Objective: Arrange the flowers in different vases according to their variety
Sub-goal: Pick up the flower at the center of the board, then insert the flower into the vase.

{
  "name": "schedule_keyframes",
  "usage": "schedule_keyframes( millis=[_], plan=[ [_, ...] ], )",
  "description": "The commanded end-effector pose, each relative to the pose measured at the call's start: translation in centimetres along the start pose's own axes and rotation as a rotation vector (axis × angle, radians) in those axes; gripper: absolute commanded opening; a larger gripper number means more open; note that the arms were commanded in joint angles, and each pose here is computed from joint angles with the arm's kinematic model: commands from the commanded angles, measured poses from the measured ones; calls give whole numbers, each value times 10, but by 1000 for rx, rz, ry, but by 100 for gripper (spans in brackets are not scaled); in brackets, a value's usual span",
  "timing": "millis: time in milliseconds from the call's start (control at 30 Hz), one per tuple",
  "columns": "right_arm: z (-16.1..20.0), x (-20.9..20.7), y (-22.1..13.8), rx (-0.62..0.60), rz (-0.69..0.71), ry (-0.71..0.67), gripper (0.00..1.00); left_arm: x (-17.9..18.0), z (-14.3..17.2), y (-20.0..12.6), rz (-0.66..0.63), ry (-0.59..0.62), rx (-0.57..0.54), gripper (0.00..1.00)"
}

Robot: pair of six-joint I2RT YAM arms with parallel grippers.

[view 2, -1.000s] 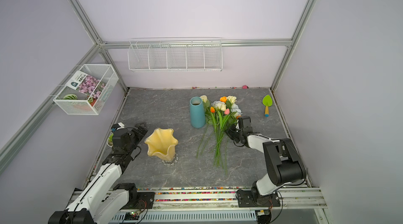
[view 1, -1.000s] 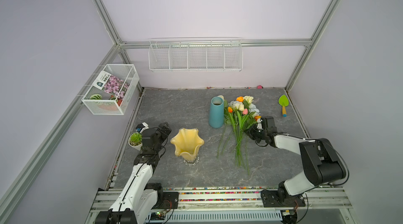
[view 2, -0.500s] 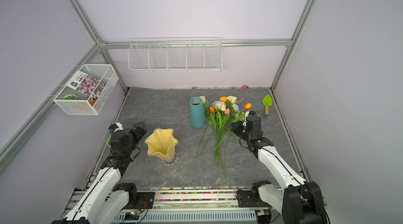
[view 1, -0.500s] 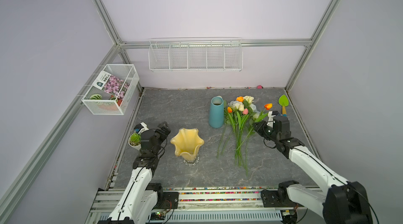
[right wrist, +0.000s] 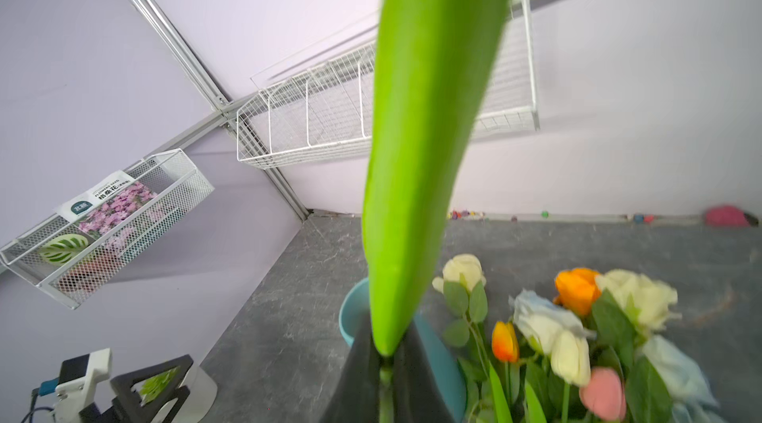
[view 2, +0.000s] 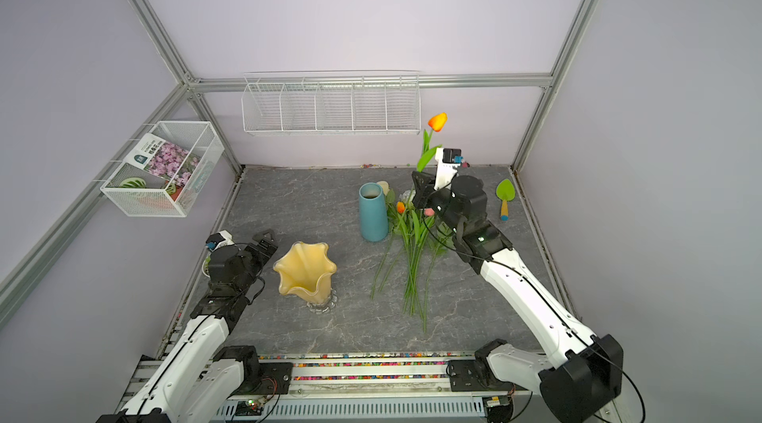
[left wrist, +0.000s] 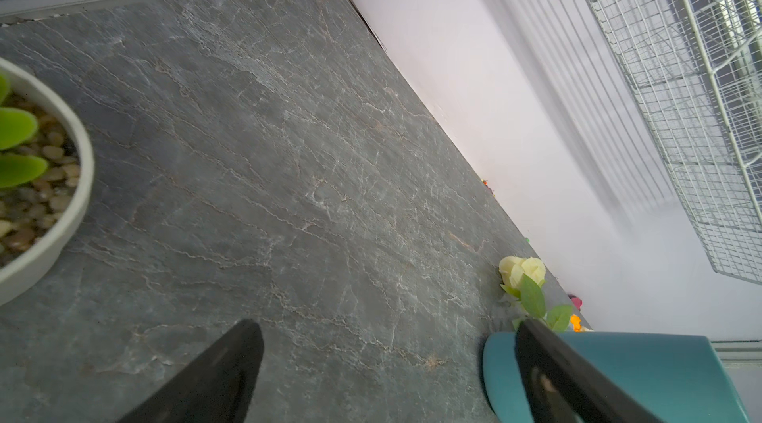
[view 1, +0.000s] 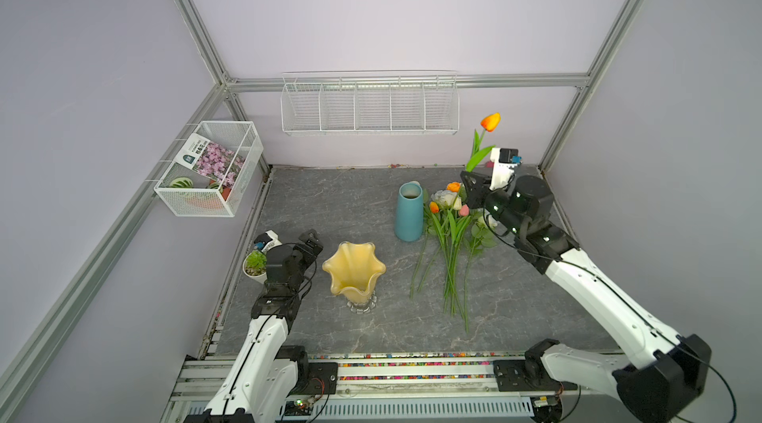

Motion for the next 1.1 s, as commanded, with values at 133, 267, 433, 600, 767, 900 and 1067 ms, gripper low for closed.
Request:
schedule_keyframes(
  millis=[133, 267, 433, 600, 767, 900, 1067],
  plan=[
    [-28, 42, 59, -118, -45, -209, 0, 1, 2, 1, 7, 24, 3, 100],
    [-17, 55, 96, -154, -100, -248, 0, 2, 3, 2, 1, 22, 3, 100],
    [13, 51, 135, -68, -87, -270, 0, 2, 2, 2, 3, 26, 4, 100],
    [59, 33, 146, 9, -55, -268, 0, 1, 2, 3, 4, 30, 4, 100],
    [84, 21, 141, 94, -46, -255, 28, 1, 3, 5, 8, 32, 14, 100],
    [75, 23, 124, 122, 0, -230, 56, 1, 3, 6, 7, 37, 15, 100],
    [63, 22, 90, 172, 80, -195, 60, 2, 5, 12, -2, 43, 38, 100]
  ],
)
Point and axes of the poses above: each gripper's point midway between its finger pads, its own y axis out along the fingers, its own x axis along the line the jaws close on, z = x × y, the point moved 10 cm from there along -y, back along the fingers, and after that the axes turned 10 degrees about y, right-handed, at the moved point
